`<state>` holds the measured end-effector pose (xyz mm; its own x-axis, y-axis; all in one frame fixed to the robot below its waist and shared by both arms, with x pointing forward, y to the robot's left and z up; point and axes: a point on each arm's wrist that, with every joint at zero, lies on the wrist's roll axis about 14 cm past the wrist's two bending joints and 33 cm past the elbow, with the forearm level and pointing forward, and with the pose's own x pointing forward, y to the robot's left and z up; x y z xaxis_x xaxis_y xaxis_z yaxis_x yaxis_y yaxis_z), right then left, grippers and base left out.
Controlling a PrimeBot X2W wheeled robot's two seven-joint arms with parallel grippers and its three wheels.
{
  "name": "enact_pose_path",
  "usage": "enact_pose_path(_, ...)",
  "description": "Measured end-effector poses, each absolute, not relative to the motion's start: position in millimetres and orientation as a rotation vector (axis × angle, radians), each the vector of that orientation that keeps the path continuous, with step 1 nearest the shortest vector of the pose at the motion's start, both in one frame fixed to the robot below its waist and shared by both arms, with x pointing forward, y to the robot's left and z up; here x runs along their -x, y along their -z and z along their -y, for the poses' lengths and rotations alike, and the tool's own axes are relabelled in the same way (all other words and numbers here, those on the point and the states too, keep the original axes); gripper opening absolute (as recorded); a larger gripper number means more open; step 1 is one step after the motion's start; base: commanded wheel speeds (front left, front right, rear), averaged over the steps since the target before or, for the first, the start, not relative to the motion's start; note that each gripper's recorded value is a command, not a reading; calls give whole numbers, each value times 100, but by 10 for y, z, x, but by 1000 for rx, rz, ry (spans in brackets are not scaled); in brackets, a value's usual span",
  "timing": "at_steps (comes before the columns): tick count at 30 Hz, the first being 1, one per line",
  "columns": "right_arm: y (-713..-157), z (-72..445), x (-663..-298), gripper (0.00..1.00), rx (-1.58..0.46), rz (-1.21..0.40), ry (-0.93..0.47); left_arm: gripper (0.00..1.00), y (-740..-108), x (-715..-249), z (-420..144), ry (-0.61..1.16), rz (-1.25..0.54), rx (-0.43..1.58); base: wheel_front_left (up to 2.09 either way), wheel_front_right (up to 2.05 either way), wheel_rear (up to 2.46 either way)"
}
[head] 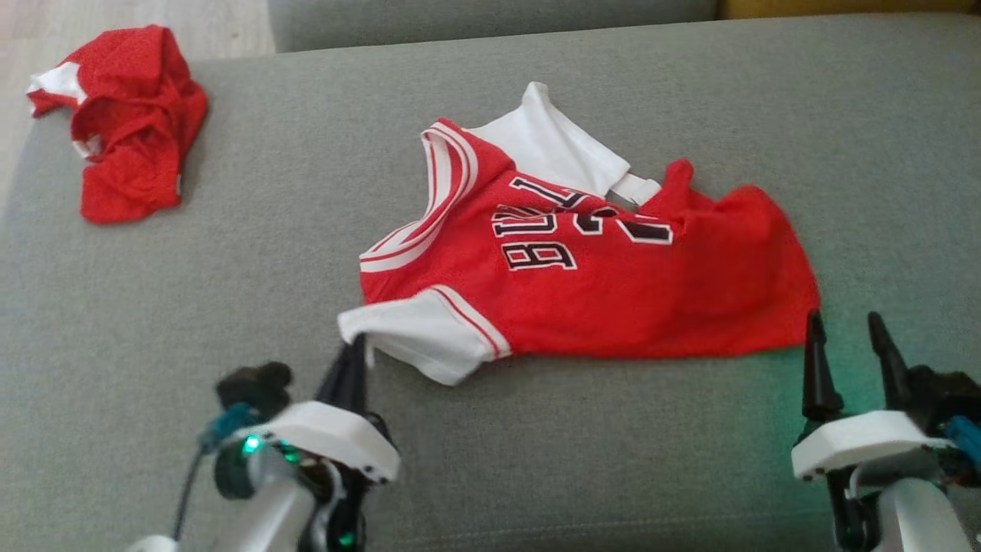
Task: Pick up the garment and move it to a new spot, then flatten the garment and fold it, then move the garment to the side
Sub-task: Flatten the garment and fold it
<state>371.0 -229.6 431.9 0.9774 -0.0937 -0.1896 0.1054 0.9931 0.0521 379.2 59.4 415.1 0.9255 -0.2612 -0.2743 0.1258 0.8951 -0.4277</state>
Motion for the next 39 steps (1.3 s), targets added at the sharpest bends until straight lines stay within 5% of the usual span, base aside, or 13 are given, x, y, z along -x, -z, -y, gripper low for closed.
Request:
enact_pose_path(20,-3624,2094,-3756,100,-90,-433,65,0,-4366,-3764,-1115,54,-232,431,0,0,0)
enact_pose_path(21,-3592,2074,-3748,95,-92,-446,60,0,-4369,-3760,-1124,52,-230,431,0,0,0)
enact_pose_path(24,-3539,2021,-3743,52,-95,-465,47,0,-4378,-3751,-1145,46,-227,431,0,0,0)
enact_pose_path(28,-3525,1910,-3783,27,-99,-479,13,0,-4398,-3742,-1163,41,-220,431,0,0,0)
enact_pose_path(30,-3512,1884,-3770,0,-107,-490,7,0,-4403,-3732,-1166,41,-218,432,0,0,0)
enact_pose_path(39,-3807,1807,-3868,0,-141,-370,-13,0,-4592,-3706,-1092,81,-162,431,0,0,0)
